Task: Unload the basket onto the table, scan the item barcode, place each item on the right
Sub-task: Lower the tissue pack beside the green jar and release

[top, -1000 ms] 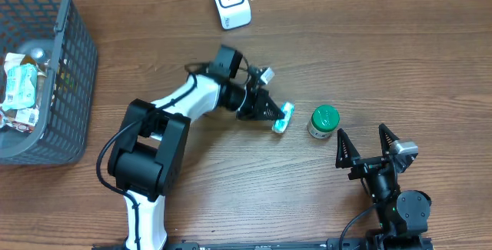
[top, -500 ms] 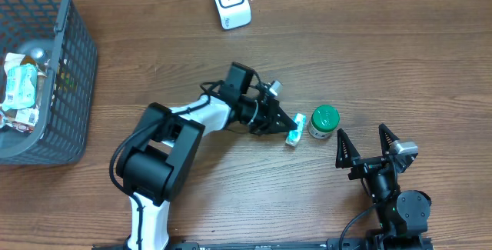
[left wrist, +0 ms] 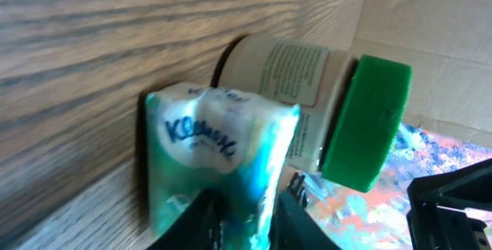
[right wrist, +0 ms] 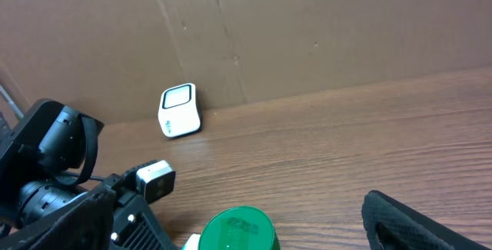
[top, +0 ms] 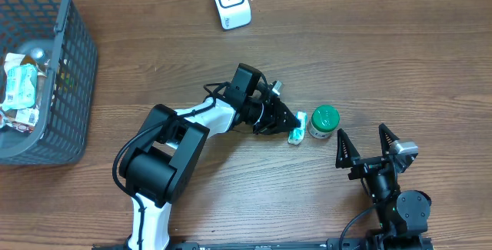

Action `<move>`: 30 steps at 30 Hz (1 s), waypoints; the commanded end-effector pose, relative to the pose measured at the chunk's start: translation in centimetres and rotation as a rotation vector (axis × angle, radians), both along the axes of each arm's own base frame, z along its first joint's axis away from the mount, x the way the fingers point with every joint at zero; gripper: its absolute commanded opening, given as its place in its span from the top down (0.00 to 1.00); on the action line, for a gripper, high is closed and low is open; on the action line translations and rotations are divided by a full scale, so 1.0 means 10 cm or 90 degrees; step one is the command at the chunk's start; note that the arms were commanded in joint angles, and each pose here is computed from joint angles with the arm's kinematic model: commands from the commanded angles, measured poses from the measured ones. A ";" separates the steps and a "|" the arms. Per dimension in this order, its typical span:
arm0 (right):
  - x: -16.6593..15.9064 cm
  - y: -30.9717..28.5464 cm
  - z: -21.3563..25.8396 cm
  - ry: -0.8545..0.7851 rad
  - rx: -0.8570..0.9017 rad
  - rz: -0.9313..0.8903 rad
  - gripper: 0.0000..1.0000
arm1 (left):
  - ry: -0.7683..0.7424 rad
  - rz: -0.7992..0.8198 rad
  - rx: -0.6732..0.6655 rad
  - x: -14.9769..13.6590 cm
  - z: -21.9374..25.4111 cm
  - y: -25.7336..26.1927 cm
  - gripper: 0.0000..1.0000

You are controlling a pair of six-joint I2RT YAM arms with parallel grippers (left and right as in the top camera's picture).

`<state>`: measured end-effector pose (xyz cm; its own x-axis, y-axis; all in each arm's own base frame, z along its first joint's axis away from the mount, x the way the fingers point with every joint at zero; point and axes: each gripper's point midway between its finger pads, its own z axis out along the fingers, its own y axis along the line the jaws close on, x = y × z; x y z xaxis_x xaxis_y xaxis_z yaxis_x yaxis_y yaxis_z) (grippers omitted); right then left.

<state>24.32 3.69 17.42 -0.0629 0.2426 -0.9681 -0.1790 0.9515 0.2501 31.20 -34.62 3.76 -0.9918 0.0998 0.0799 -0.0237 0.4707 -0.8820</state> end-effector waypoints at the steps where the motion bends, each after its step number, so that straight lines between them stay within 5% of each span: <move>1: 0.01 -0.03 -0.02 -0.001 0.001 -0.011 0.00 | -0.014 -0.009 -0.024 0.01 0.08 -0.03 0.66; 10: 0.01 -0.03 -0.02 -0.001 0.001 -0.011 0.00 | -0.049 -0.016 -0.056 0.09 0.19 -0.03 0.49; 17: 0.01 -0.03 -0.02 -0.001 0.001 -0.011 0.00 | -0.089 -0.012 -0.053 0.16 0.26 0.01 0.00; 30: 0.01 -0.03 -0.02 -0.001 0.001 -0.011 0.00 | -0.183 0.015 -0.018 0.30 0.51 0.08 0.00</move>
<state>24.32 3.69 17.42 -0.0628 0.2422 -0.9682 -0.1790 0.9516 0.2497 33.17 -34.25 6.31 -0.9920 0.0920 -0.0863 0.1182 0.4383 -0.8910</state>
